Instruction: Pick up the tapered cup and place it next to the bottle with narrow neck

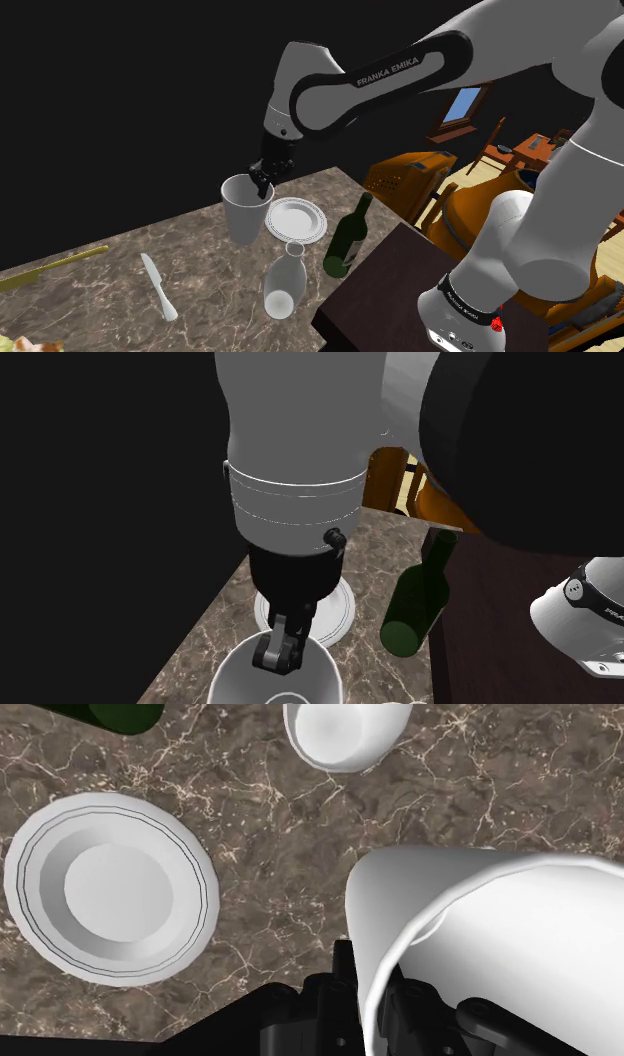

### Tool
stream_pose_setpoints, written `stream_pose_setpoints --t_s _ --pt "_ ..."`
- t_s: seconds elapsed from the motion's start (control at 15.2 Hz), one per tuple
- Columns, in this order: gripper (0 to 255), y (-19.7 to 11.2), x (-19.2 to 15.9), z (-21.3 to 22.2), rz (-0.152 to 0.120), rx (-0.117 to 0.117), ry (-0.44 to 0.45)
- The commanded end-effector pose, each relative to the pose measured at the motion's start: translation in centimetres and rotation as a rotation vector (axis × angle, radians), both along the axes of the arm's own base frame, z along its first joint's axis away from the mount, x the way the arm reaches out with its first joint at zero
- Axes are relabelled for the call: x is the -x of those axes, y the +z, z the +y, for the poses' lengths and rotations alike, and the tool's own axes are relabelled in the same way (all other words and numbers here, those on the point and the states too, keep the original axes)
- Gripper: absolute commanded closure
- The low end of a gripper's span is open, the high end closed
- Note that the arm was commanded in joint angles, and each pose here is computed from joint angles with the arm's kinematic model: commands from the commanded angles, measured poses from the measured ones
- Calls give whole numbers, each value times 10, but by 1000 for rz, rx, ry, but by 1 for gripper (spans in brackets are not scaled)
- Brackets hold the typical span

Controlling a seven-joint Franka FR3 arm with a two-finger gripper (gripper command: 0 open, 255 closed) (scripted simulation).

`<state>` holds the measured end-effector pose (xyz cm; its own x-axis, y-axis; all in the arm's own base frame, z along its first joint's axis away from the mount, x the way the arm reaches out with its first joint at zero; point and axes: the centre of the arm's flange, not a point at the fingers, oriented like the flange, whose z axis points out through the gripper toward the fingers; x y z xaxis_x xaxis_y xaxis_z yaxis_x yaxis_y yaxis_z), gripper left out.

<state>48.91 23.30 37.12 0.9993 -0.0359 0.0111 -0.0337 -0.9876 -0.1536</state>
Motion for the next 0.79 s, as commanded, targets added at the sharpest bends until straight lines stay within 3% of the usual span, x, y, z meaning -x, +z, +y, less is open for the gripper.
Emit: stream_pose_setpoints --t_s 0.0,0.73 --pt "255 -10 0 1 -1 0 0" --pt "255 -68 0 1 -1 0 0"
